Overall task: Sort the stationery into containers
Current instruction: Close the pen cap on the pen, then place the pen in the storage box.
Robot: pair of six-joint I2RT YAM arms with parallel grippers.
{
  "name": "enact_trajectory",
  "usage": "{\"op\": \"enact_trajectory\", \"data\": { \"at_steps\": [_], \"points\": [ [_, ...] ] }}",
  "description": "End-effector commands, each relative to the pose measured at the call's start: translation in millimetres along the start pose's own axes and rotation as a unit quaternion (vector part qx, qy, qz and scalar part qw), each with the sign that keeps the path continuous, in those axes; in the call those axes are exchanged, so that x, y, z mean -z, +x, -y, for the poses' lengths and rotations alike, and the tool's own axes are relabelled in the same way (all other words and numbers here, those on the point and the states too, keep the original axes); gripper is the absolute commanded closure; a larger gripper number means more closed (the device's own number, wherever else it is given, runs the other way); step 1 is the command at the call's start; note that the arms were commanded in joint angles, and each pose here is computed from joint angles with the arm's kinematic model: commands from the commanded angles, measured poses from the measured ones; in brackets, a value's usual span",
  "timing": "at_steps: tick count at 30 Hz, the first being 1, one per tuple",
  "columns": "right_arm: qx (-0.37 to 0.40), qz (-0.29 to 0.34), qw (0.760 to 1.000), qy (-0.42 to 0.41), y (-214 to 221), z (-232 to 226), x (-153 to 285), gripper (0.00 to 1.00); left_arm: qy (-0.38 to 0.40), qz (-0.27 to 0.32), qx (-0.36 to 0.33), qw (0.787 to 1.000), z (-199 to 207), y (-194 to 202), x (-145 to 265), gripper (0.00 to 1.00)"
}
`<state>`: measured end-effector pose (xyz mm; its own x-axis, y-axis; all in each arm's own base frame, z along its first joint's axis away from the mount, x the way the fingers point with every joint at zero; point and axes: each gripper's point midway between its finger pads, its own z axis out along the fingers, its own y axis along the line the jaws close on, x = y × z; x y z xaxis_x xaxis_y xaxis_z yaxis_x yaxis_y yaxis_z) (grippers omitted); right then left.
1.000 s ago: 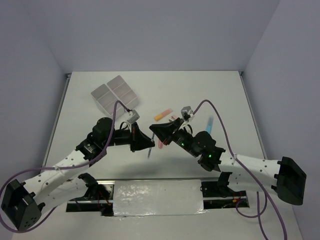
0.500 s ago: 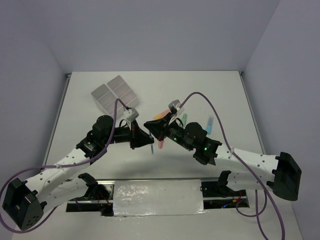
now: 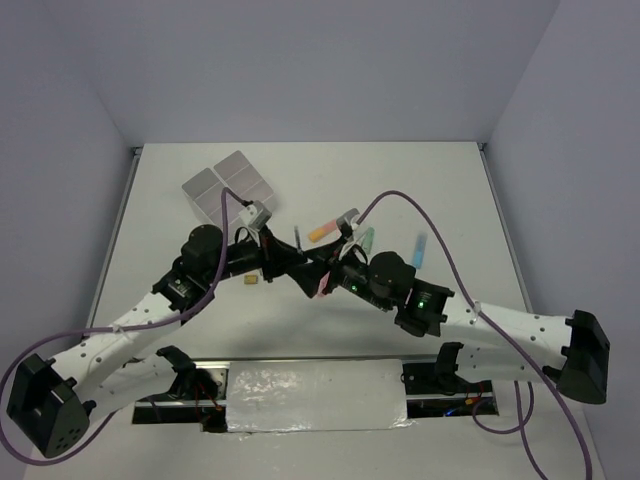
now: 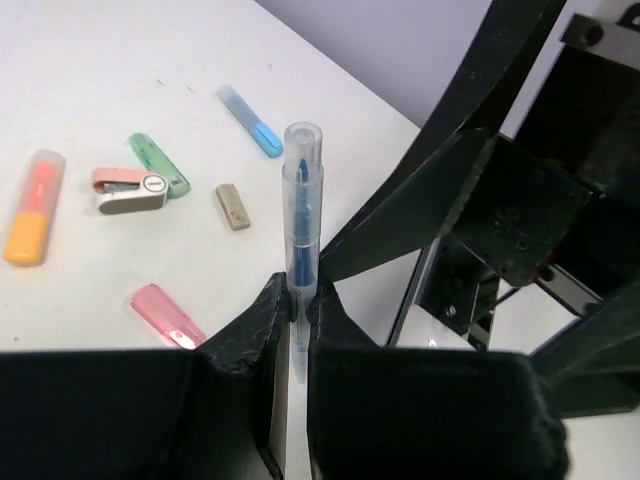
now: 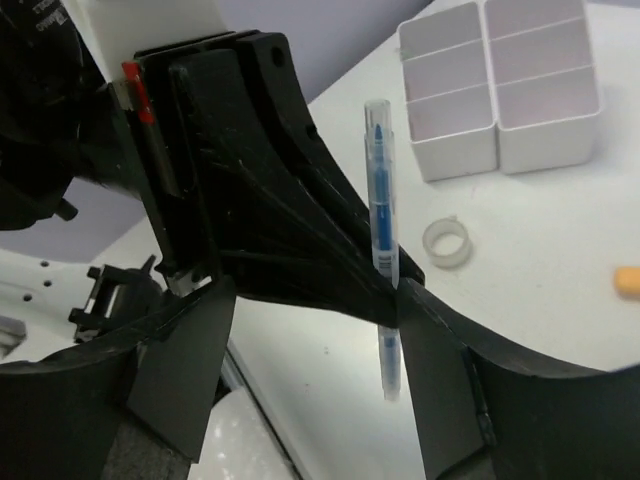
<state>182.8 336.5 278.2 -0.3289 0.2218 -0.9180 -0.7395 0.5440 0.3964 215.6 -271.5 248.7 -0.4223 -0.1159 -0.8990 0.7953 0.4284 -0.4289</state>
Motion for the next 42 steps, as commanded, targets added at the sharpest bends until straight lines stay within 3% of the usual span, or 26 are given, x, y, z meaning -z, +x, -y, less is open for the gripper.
{"op": "enact_trajectory", "data": {
  "at_steps": [1,4,7,8,9,11,12,14,15,21,28,31,42],
  "points": [
    [0.002,-0.010,0.999,0.050,-10,9,22,0.27,-0.034,0.134,-0.075,0.987,2,-83,1,1.00],
    [-0.011,0.046,0.994,0.100,-47,28,49,0.23,-0.103,0.147,-0.084,0.980,-22,-92,5,1.00],
    [-0.028,0.100,0.981,0.164,-74,53,85,0.20,-0.270,0.196,-0.079,0.939,-75,-119,30,1.00],
    [-0.027,0.105,0.979,0.172,-75,57,93,0.20,-0.317,0.221,-0.081,0.919,-84,-140,41,1.00],
    [-0.033,0.125,0.977,0.172,-83,59,107,0.19,-0.416,0.232,-0.077,0.876,-117,-148,63,1.00],
    [-0.031,0.129,0.977,0.166,-83,61,117,0.19,-0.496,0.248,-0.076,0.828,-144,-171,80,1.00],
    [-0.035,0.135,0.977,0.160,-83,60,125,0.19,-0.553,0.263,-0.070,0.787,-165,-182,105,1.00],
    [-0.036,0.128,0.978,0.161,-78,63,131,0.19,-0.605,0.268,-0.071,0.747,-193,-194,115,1.00],
    [-0.039,0.132,0.978,0.159,-77,64,135,0.19,-0.646,0.295,-0.060,0.702,-208,-204,138,1.00],
    [-0.034,0.117,0.979,0.162,-61,71,141,0.19,-0.720,0.292,-0.033,0.629,-277,-202,163,1.00],
    [-0.022,0.099,0.982,0.162,-49,73,137,0.19,-0.734,0.285,0.025,0.616,-321,-159,169,1.00],
    [-0.012,0.089,0.984,0.157,-46,71,132,0.18,-0.724,0.293,0.031,0.624,-326,-151,163,1.00],
    [0.014,0.061,0.990,0.129,-38,60,118,0.18,-0.735,0.289,0.059,0.611,-347,-119,163,1.00]
  ]
}}
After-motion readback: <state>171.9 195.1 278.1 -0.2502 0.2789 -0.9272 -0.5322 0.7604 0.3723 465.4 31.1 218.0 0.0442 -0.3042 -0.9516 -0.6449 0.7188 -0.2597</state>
